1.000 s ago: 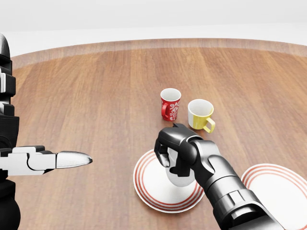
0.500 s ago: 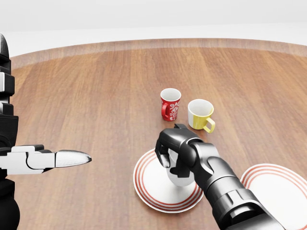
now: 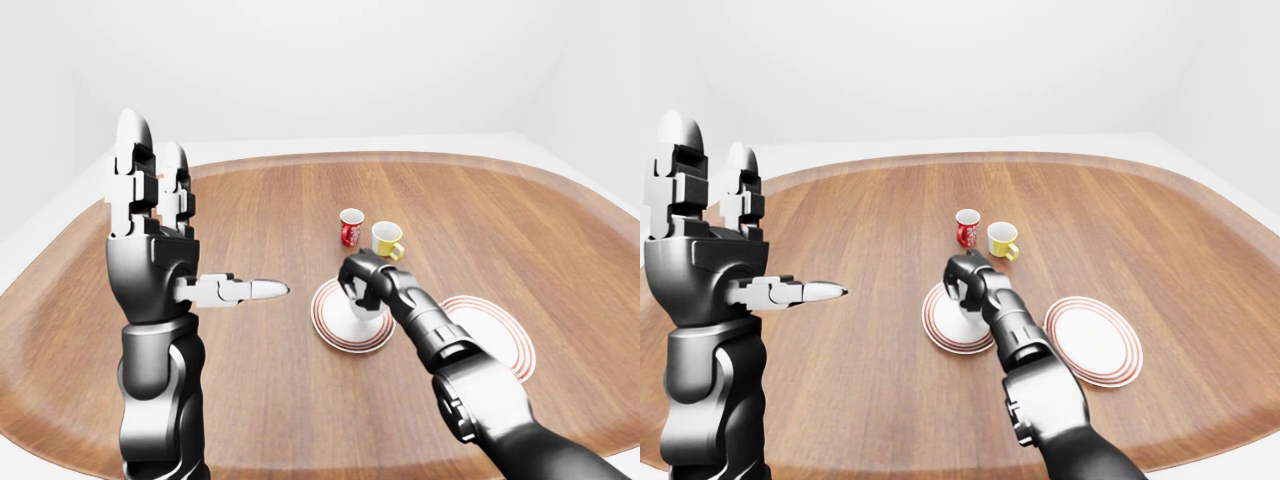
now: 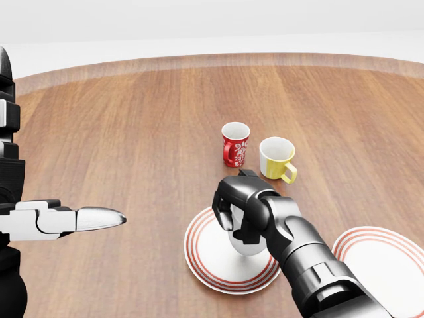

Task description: Put the white mug on the left plate.

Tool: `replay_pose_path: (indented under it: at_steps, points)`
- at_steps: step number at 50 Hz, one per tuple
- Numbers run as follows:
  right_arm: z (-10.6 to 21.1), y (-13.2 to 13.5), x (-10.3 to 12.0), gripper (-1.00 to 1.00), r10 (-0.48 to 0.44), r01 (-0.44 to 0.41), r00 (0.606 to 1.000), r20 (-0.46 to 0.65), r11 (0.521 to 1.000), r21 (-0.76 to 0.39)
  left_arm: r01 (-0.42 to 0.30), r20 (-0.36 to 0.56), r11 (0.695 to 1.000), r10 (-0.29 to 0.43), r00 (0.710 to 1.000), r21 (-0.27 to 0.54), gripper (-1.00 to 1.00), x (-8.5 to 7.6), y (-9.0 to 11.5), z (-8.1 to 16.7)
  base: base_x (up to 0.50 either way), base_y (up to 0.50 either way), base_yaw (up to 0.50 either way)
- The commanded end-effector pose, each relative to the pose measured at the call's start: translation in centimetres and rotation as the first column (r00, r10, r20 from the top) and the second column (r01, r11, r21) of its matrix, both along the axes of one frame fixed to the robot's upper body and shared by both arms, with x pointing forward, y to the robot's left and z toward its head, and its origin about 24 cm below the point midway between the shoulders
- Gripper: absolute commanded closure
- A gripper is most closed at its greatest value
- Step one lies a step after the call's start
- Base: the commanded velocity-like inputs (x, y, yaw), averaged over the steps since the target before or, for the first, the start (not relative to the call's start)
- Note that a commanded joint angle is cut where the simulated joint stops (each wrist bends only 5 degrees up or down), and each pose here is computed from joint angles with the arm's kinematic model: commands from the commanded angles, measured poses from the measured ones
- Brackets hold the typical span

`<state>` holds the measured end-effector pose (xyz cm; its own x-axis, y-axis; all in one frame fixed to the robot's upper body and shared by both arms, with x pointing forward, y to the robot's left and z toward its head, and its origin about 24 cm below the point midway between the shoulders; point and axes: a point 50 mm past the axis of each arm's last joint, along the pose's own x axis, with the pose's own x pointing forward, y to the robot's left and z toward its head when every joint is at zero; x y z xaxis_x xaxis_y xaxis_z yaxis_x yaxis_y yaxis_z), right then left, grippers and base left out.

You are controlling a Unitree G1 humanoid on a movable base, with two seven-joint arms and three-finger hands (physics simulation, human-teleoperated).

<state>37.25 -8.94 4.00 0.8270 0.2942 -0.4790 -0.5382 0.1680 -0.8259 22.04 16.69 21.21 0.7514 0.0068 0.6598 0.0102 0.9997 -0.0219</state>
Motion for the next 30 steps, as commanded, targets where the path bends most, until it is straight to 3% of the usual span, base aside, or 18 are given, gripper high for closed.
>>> replay_pose_path:
  at_steps: [1,28,29,30]
  points:
    - [0.09,0.06,0.05,1.00,-0.009,0.009,1.000,0.001,1.000,0.025,0.000,0.002,1.000,0.000,1.000,0.000,-1.00,0.03,0.02,0.04,0.00,0.00,0.00]
    - [0.08,0.03,0.02,1.00,-0.009,0.009,1.000,0.002,1.000,0.027,0.001,-0.001,1.000,-0.001,1.000,0.000,-1.00,-0.06,-0.04,-0.03,0.00,0.00,0.00]
    - [0.08,0.02,0.02,0.77,-0.010,0.010,1.000,0.000,1.000,0.029,0.001,-0.001,1.000,-0.001,1.000,0.000,-1.00,-0.05,-0.04,-0.04,0.00,0.00,0.00]
    - [0.03,-0.01,0.01,-0.39,-0.012,0.012,1.000,-0.001,0.999,0.030,0.001,0.001,1.000,-0.001,1.000,0.000,-1.00,-0.07,-0.04,-0.01,0.00,0.00,0.00]
